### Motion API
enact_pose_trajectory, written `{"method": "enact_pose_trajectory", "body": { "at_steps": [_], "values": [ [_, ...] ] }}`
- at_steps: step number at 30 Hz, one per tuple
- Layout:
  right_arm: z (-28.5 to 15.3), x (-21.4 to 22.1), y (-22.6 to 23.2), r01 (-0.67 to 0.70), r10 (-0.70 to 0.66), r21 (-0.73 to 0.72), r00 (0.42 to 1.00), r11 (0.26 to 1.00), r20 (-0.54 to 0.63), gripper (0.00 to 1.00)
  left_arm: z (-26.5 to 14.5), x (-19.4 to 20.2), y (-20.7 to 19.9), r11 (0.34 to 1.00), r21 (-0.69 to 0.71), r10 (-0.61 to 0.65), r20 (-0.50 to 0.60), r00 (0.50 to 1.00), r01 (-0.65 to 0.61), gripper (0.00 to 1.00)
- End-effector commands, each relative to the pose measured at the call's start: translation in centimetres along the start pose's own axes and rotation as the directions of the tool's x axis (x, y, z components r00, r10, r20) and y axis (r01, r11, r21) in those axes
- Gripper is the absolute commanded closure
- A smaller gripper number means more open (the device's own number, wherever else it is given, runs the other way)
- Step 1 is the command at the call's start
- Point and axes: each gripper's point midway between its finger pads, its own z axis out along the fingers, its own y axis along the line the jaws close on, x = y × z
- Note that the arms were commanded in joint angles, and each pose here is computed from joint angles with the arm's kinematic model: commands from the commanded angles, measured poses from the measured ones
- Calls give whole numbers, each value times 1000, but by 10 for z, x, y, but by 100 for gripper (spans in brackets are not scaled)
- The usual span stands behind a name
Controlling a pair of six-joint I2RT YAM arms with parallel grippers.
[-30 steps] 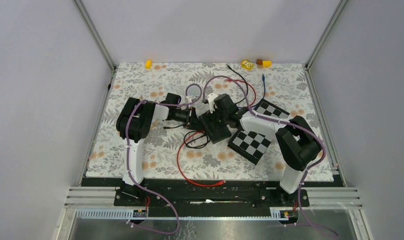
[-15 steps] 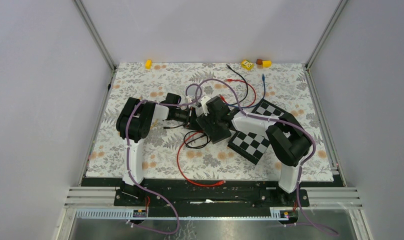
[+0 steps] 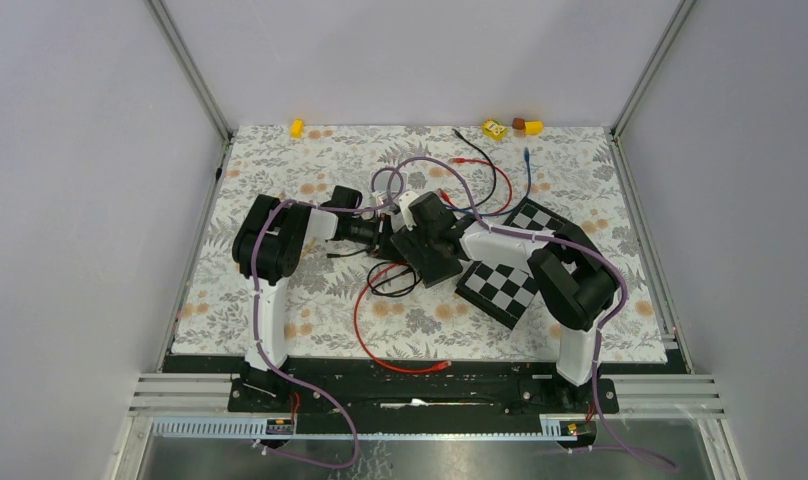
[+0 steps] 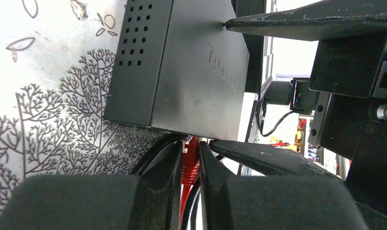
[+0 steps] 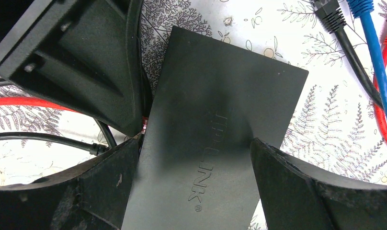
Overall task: Pull the plug from the switch port
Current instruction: Pull the connector from the switch port.
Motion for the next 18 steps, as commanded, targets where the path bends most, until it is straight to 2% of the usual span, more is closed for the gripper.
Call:
{"method": "enact_pose_trajectory", "body": {
  "at_steps": [1, 8, 14, 18],
  "values": [
    [5, 7, -9, 35, -32, 55, 999, 998, -41, 8, 3, 9, 47, 988, -151, 16, 8, 1000, -14, 100],
    [7, 9, -14, 51, -47, 82, 998, 995, -48, 8, 1, 9, 38, 993, -116, 30, 17, 999, -28, 100],
    [7, 8, -18, 54, -49, 102, 998, 993, -49, 8, -3, 5, 33, 990, -137, 39, 67, 997, -30, 100],
    [8, 8, -19, 57, -52, 104, 997, 993, -50, 8, -3, 5, 33, 990, -137, 26, 55, 998, -18, 100]
  ]
}}
